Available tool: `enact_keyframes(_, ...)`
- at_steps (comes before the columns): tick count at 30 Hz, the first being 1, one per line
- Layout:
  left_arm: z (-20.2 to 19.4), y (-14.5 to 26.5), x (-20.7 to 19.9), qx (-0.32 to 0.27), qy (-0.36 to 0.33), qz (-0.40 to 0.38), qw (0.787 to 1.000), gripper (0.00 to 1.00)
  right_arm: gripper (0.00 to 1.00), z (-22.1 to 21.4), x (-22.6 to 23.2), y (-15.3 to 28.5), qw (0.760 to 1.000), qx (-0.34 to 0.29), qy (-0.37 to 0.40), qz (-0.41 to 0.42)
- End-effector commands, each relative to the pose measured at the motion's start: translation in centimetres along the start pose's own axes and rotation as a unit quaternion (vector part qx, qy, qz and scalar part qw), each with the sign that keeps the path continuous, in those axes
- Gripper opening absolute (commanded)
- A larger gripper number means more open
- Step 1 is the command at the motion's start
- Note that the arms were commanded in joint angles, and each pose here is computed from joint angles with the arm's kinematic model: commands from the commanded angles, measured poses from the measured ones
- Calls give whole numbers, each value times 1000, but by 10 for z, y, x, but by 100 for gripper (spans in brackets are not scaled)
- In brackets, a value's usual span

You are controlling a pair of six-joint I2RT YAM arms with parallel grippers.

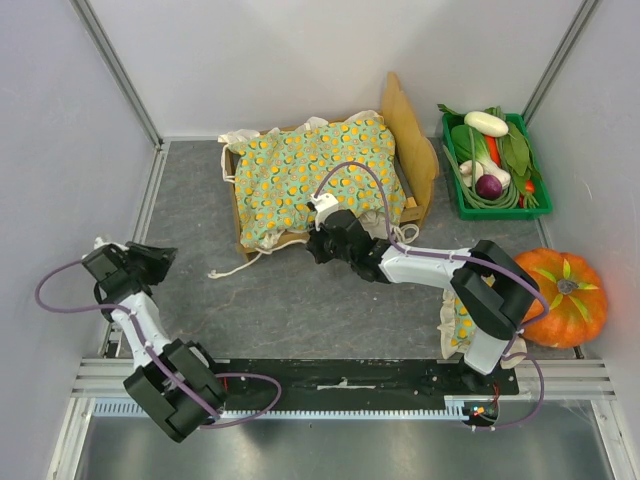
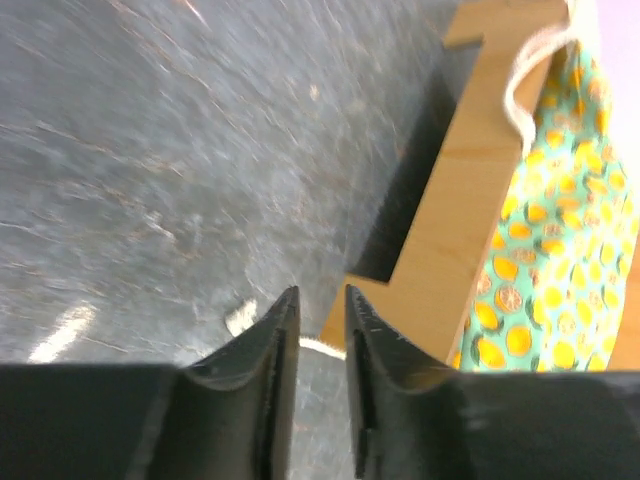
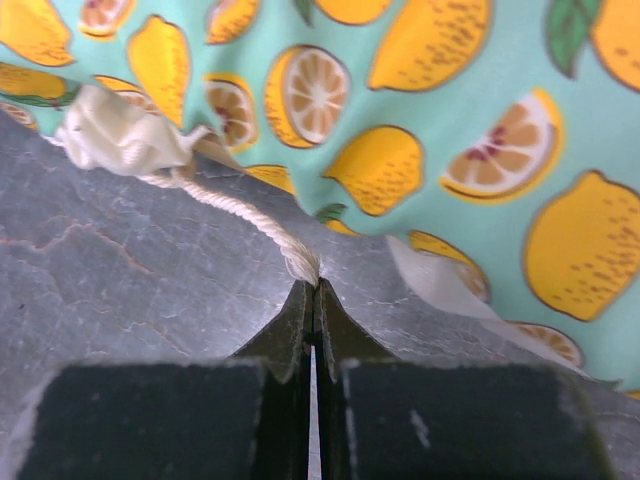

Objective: Set up the pet bed

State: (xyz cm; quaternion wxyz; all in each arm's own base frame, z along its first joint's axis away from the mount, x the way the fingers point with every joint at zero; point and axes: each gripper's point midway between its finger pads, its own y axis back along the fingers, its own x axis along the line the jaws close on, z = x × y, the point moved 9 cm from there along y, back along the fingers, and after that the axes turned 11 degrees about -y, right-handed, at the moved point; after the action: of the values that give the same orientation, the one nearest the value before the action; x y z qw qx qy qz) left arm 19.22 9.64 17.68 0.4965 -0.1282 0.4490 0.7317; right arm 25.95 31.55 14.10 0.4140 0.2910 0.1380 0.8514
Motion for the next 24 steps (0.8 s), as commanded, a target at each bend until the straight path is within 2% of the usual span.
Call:
enact_keyframes(1, -25, 1, -23, 52, -66, -73, 994, 39, 0, 11, 22, -4, 999, -5, 0, 54)
enact_keyframes(2, -35, 1, -33, 53, -89, -69, 992, 54, 0, 9, 24, -4, 998, -3, 1, 56)
enact_keyframes(5, -58, -1, -40, 73, -66, -50, 994, 64, 0, 8, 25, -4, 998, -3, -1, 57)
enact_keyframes(12, -106, -11, -42, 110, 23, 14, 994, 65, 0, 12, 27, 0, 998, -8, -9, 61)
enact_keyframes(16, -114, -16, -41, 125, 70, 39, 989, 65, 0, 14, 29, 2, 998, -15, -16, 66)
enact_keyframes(21, -123, -26, -42, 135, 68, 64, 987, 66, 0, 13, 31, 2, 997, -11, -20, 78)
enact_keyframes(24, -129, -36, -36, 145, 91, 89, 981, 66, 0, 14, 32, 3, 997, -13, -21, 79)
